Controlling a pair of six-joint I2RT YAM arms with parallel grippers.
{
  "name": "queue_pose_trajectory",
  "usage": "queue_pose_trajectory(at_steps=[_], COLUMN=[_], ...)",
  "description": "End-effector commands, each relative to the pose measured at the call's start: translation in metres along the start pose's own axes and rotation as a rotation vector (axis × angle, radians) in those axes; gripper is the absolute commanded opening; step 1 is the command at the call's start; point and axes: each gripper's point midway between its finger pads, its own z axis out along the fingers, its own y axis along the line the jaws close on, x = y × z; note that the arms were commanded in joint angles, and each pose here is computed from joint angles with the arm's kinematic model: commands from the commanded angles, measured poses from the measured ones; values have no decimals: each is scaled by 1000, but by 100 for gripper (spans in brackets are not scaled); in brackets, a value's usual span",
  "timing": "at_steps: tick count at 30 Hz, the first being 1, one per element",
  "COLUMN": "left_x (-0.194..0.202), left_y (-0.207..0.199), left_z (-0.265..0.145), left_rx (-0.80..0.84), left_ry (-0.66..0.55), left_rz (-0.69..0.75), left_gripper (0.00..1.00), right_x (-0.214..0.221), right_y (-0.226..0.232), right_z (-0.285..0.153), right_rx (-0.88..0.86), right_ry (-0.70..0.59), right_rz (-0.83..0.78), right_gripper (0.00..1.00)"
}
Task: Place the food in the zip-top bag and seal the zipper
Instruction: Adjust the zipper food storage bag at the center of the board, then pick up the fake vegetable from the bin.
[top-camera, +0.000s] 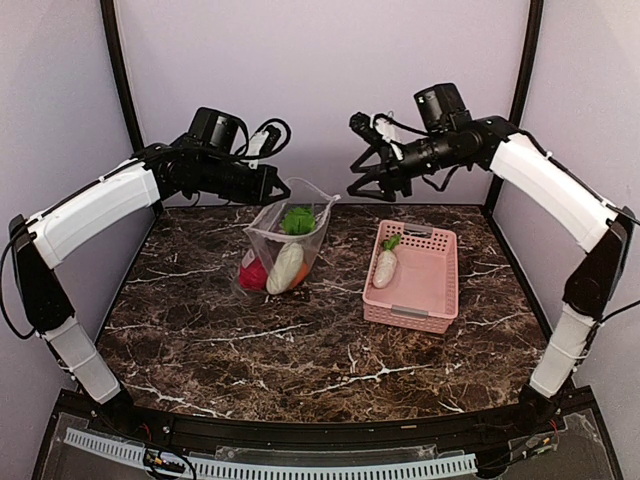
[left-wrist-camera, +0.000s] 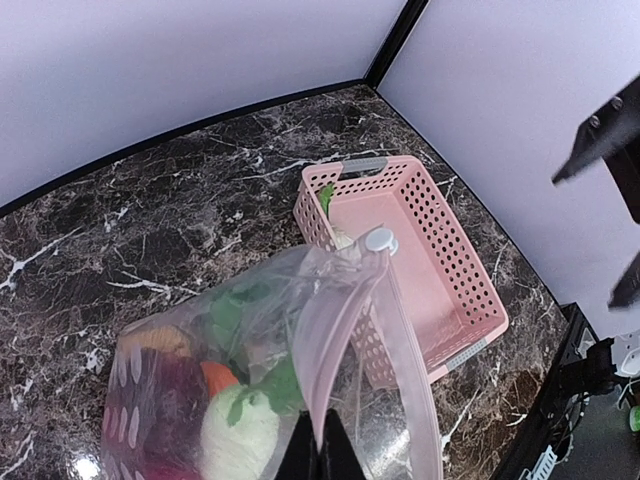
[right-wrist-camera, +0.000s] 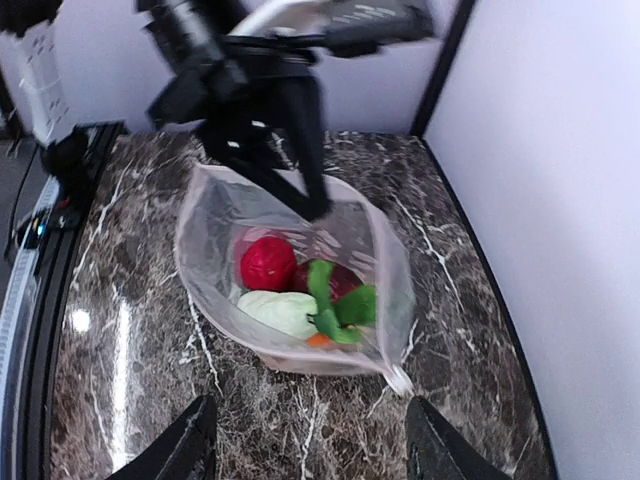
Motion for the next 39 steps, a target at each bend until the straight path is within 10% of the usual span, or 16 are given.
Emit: queue_pose_trajectory(at_steps=[1, 9, 39], left_x=[-5, -4, 0], left_y=[3, 3, 8], left_z=[-8, -7, -20], left_rx=[-24, -20, -61], left_ry=[-26, -30, -22], left_rz=[16, -2, 2], left_gripper=[1, 1, 1], right_x=[51, 181, 304], right_y=[-40, -56, -73], right_z=[-22, -27, 29], right_rx=[128, 358, 477], right_ry=[-39, 113, 290], right_rz=[375, 764, 1403], right_gripper=[62, 58, 50])
